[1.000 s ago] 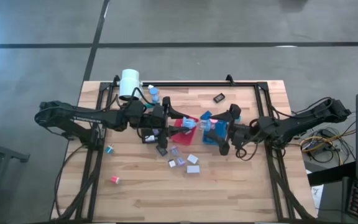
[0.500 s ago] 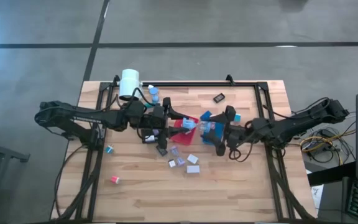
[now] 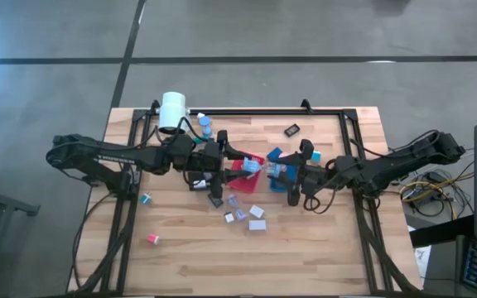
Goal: Pick & Place Office items
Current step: Put the bottom blue hourglass into the blue bin
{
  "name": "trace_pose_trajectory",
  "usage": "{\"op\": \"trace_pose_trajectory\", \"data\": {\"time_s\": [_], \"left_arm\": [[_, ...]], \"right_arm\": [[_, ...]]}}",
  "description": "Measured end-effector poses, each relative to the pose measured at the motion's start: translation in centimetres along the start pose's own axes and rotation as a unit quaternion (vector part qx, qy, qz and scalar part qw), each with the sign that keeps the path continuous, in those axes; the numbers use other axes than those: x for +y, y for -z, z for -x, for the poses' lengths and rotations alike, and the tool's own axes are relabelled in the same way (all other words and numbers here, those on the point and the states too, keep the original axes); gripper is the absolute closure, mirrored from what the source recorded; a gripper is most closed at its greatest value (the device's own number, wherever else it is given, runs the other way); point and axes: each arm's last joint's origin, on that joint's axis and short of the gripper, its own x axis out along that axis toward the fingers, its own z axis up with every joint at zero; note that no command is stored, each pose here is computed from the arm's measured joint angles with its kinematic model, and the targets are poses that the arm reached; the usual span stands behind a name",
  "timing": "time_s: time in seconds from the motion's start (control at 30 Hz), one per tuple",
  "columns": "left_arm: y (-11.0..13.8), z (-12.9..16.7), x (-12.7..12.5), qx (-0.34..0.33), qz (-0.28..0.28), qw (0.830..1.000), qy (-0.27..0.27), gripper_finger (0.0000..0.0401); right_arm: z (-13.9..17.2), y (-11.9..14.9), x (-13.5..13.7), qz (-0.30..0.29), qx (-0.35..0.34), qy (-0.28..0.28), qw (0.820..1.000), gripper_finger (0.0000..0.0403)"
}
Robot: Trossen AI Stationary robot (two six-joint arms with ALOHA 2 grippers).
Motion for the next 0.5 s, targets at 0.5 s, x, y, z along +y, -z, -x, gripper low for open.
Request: {"op": "trace_pose_trajectory", "data": {"time_s": [0.5], "left_arm": [[0.17,0.04,0.01,0.011,0.005,1.0,0.0,0.0199]], "right_arm": [[0.11,-0.08,0.01,-0.024,-0.003,-0.006,1.0,0.021]]}}
